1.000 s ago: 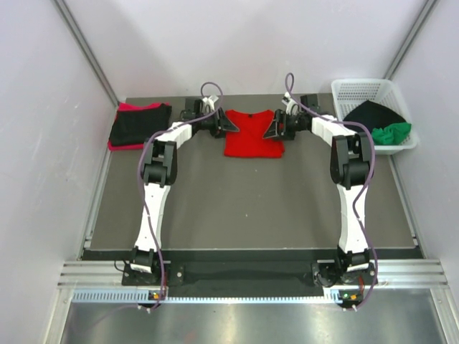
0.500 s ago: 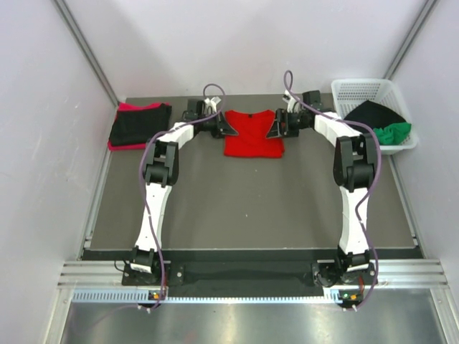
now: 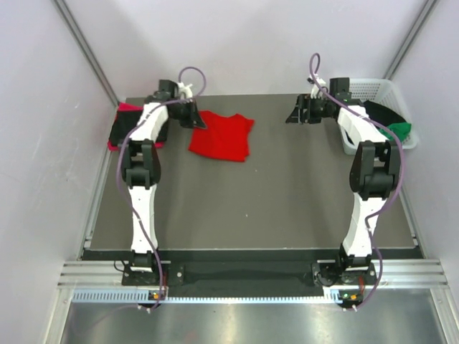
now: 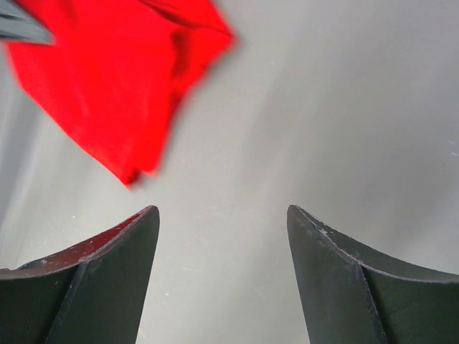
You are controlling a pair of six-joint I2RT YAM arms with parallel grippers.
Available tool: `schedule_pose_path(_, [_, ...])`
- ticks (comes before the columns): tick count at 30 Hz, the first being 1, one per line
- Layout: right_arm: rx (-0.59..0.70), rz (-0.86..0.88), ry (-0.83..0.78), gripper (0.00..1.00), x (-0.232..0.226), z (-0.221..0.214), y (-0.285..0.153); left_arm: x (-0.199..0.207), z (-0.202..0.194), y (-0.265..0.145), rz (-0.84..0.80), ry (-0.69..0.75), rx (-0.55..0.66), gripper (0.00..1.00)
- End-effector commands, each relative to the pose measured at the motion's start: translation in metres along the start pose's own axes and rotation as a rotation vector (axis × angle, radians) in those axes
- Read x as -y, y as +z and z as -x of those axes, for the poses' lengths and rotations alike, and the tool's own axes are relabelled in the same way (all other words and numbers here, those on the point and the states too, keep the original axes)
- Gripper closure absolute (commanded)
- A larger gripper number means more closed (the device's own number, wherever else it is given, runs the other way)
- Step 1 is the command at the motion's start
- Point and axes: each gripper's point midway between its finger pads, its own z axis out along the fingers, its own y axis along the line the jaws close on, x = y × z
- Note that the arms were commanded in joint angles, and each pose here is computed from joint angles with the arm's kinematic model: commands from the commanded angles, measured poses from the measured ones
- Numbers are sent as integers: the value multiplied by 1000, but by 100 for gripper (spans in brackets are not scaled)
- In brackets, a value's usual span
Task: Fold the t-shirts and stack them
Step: Neatly place the folded tshirt to the corner
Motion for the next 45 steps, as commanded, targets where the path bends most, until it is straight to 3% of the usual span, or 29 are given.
schedule_pose_path(1, [48,30,-30,28,0,14,-15,-2,12,-82,142,133,-6,100])
schedule_pose_path(8, [48,108,28,30,-7,12,-6,-27,24,-140,373,255,-8,100])
schedule_pose_path(16, [78,140,114,31,10,15,-5,-31,65,-188,584,375,92,100])
schedule_pose_path(32, [100,180,148,32,0,14,-1,-19,113,-241,749,479,252,100])
schedule_pose_path(45, [91,180,141,33,-7,8,-1,-80,116,-281,862,434,265,100])
